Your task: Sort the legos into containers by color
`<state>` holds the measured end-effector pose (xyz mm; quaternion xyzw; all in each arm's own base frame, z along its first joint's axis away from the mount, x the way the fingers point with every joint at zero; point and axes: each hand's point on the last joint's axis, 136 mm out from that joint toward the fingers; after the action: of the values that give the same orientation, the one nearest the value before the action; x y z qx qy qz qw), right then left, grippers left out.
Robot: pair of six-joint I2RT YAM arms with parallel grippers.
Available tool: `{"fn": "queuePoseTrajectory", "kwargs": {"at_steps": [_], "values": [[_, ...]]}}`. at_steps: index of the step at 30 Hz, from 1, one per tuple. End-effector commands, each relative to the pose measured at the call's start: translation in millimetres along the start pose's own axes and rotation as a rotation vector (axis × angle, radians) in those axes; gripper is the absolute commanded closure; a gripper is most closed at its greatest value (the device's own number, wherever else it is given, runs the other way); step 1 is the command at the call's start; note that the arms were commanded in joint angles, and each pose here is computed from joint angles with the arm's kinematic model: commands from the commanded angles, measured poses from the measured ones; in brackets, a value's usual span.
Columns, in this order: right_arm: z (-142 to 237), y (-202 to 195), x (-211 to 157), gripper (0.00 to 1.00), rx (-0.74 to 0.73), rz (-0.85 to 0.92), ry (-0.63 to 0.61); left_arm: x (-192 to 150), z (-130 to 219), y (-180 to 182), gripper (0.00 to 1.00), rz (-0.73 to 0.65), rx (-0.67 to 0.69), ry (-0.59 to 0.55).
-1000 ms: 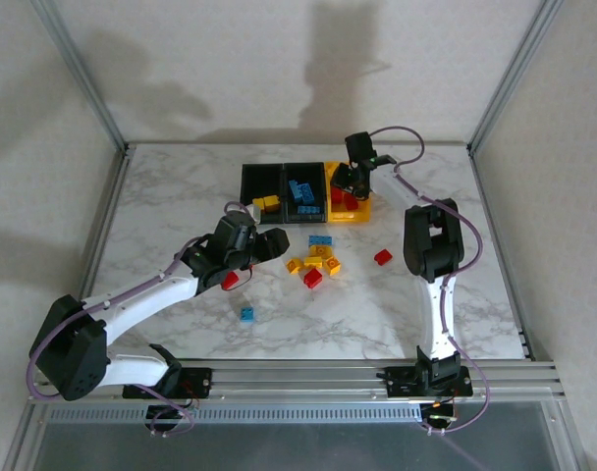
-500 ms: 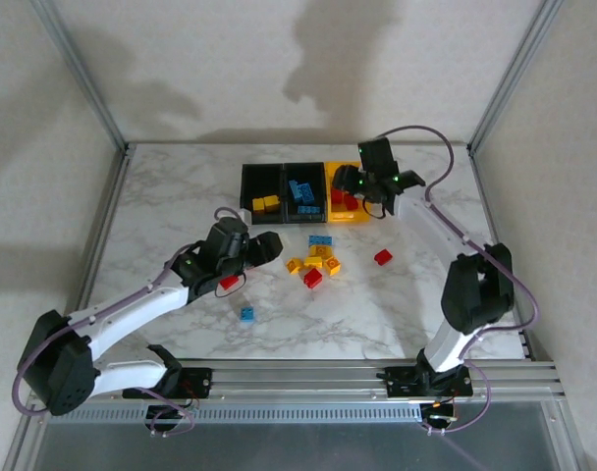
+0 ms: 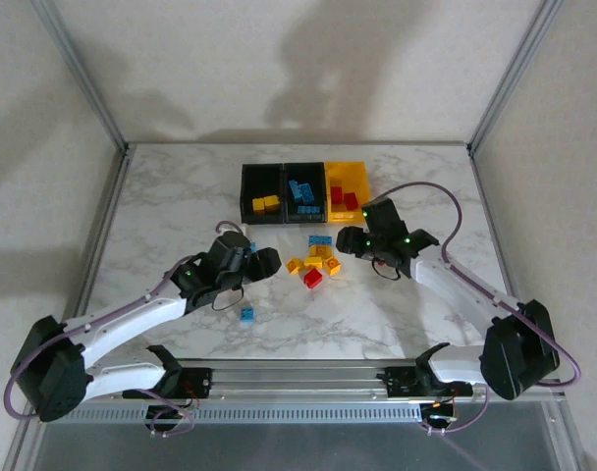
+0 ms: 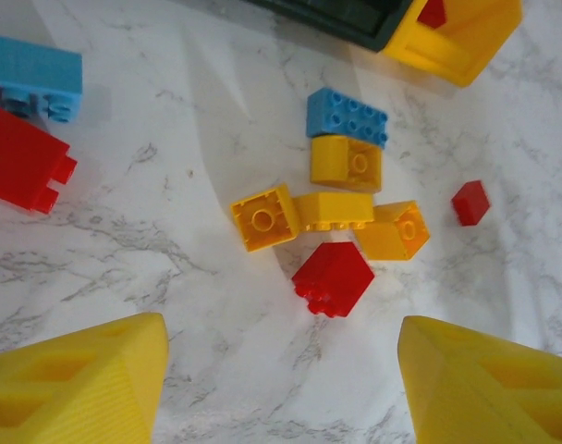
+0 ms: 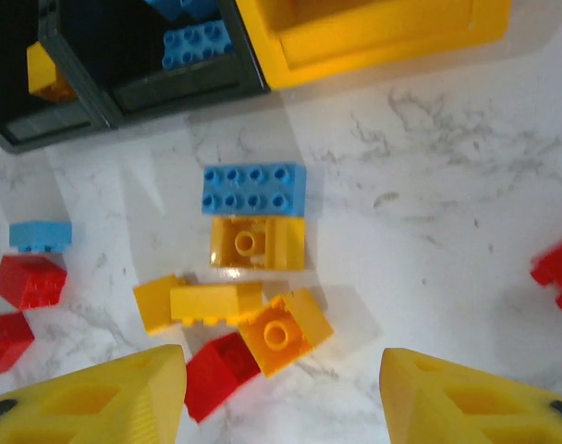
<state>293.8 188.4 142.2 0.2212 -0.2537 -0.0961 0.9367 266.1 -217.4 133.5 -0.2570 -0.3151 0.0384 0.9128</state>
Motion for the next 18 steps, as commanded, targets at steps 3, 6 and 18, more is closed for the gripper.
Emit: {"fn": "queuePoseTrajectory", "kwargs": {"at_steps": [3, 6, 18], "values": [[9, 1, -20, 0.42, 0.060, -0.027, 0.006, -6, -19, -3, 0.35, -0.034, 0.085, 0.031], [14, -5, -26, 0.42, 0.057, -0.039, 0.004, -8, -31, -14, 0.35, -0.067, 0.093, 0.039], [37, -30, -39, 0.41, 0.036, -0.093, -0.038, -14, -79, -51, 0.38, -0.185, 0.126, 0.119]]}}
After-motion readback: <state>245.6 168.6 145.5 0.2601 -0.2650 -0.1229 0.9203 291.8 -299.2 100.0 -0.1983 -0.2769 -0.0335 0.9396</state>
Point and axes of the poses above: each hand's point on the last joint's axis, 136 mm out from that joint toward the fingers, its own z axis back along the fingers, its own y axis along the line the jaws close on, x = y × z, and after that the axes turned 8 degrees about -z, right-handed
